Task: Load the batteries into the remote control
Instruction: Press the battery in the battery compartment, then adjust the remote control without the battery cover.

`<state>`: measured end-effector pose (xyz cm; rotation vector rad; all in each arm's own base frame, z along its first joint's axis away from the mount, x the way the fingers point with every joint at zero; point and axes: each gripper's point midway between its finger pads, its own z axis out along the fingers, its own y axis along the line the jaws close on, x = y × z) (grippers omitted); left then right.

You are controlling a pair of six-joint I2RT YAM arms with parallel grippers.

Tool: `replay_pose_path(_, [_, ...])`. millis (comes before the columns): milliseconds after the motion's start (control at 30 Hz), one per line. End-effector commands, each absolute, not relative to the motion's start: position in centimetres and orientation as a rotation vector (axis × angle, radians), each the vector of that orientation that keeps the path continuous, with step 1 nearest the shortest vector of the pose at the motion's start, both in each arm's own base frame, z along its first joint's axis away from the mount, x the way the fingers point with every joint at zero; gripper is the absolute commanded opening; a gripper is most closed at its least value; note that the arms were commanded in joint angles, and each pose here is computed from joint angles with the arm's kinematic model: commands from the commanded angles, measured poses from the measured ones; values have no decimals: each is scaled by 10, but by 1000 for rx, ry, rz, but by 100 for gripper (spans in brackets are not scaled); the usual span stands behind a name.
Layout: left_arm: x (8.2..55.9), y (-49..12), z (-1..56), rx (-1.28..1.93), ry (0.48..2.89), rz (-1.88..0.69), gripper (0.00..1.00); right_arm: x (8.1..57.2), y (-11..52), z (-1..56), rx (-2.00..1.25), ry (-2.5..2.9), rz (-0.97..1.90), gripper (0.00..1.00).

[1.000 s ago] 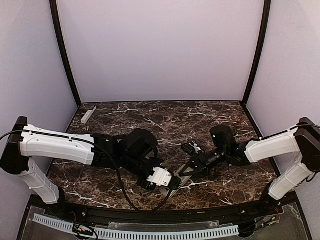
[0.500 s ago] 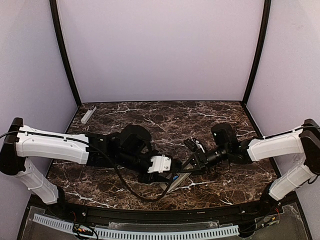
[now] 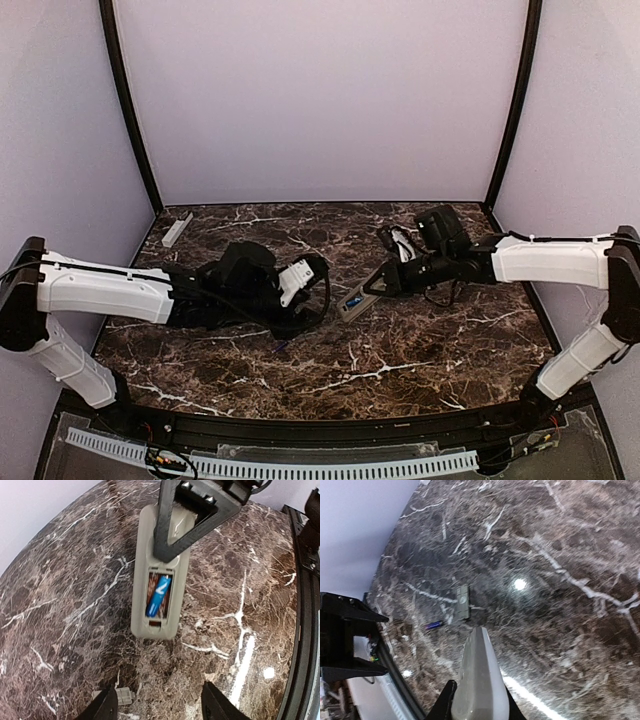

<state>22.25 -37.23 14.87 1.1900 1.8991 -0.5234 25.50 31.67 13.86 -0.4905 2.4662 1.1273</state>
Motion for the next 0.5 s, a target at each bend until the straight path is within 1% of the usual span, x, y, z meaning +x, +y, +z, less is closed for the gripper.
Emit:
replay_pose_path(0, [241, -357, 136, 998, 2017, -501, 59, 288, 296, 130, -614, 2404, 675, 0])
replay_pose_path(133, [242, -353, 127, 953, 2050, -526, 63, 298, 298, 127, -746, 2335, 470, 0])
replay_pose_path(167, [242, -350, 127, 930, 2051, -529, 69, 300, 298, 125, -784, 2312, 404, 0])
replay_pose_path(233, [245, -345, 125, 900, 2050, -510, 77, 302, 297, 122, -837, 2271, 286, 0])
replay_pose_path(267, [245, -343, 125, 894, 2049, -504, 78, 301, 299, 119, -866, 2258, 252, 0])
replay_pose_path(333, [247, -338, 124, 877, 2049, -488, 88, 303, 299, 119, -892, 2223, 169, 0])
replay_pose_path(367, [247, -337, 124, 873, 2049, -486, 96, 301, 302, 119, -907, 2205, 152, 0])
replay_pose_path(467, [249, -333, 121, 870, 2062, -473, 98, 301, 306, 121, -923, 2175, 115, 0])
